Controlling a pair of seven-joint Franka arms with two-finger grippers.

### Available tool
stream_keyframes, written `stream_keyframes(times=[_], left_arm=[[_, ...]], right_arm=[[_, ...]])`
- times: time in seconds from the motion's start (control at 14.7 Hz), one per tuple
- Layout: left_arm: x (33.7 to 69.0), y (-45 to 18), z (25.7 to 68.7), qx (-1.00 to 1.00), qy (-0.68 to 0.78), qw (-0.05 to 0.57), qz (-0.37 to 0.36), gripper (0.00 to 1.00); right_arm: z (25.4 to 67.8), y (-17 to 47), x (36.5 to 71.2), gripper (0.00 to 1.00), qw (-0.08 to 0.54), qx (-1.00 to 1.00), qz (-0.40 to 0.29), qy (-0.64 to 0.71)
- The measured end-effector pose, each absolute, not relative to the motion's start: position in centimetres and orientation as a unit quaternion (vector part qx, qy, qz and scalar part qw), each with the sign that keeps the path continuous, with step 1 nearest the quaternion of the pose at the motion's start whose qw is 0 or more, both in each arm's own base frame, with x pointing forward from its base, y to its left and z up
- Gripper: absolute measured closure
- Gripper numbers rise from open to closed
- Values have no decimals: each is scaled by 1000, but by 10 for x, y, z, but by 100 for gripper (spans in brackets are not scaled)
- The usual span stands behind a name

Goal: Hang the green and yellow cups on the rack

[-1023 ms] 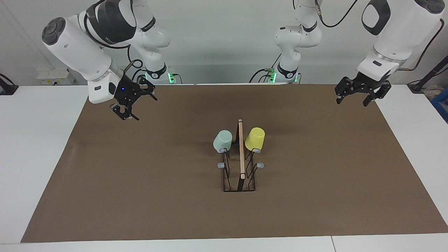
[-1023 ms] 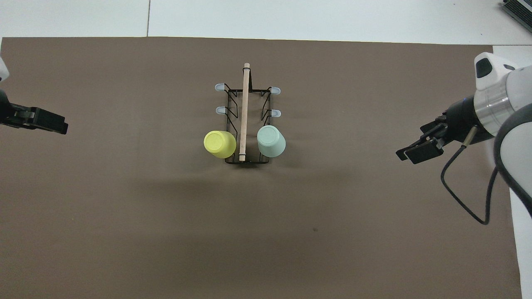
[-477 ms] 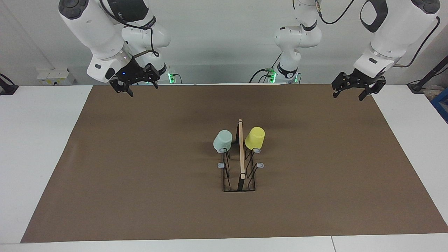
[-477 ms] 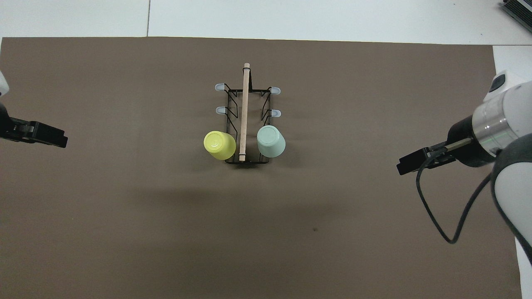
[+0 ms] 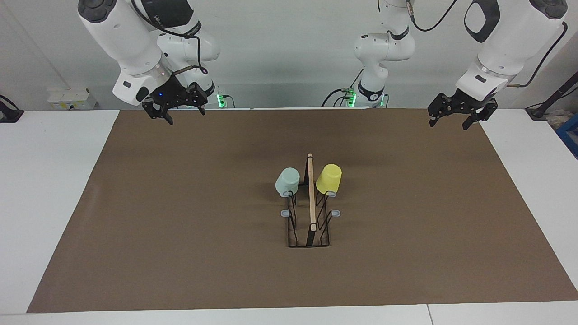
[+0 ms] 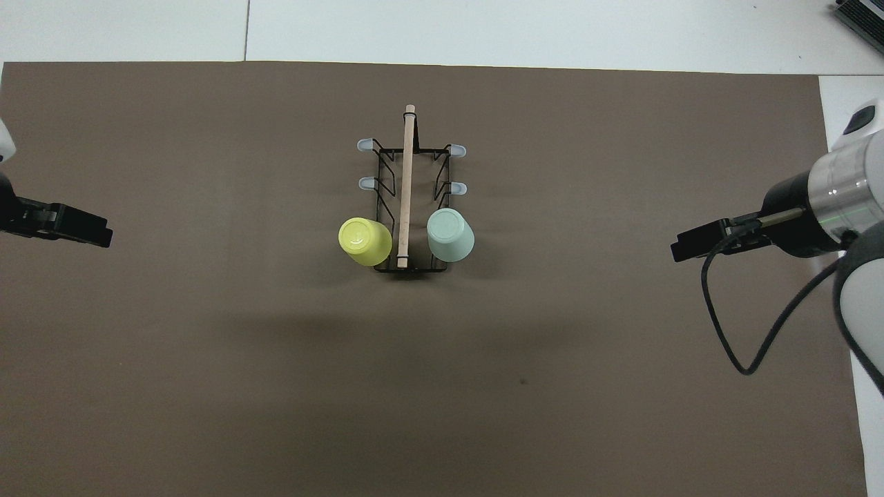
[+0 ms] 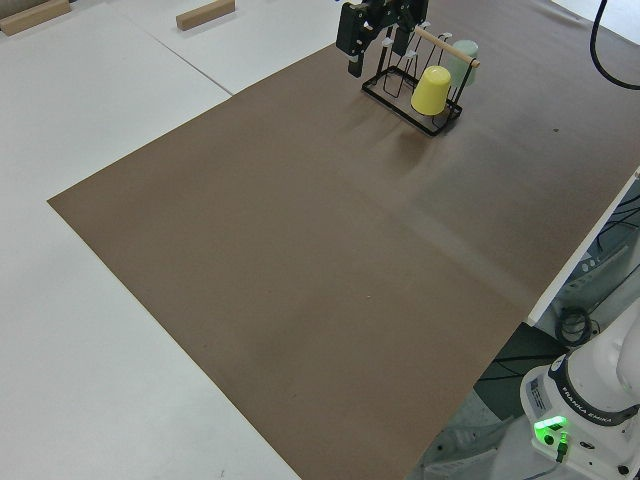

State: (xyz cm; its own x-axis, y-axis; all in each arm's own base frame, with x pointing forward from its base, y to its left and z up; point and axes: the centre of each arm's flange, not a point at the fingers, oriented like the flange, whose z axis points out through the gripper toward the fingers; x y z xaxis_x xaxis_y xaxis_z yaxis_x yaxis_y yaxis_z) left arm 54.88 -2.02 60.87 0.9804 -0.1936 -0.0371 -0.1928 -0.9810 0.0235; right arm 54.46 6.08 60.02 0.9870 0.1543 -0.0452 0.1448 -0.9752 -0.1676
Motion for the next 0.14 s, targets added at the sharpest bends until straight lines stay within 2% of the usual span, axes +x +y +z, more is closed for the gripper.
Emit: stream_keyframes(times=[0.14], left_arm=[[549,-20,609,995,-97,10,-19,0]], right_arm=[[600,58,545,0,82,-994,28,-72]])
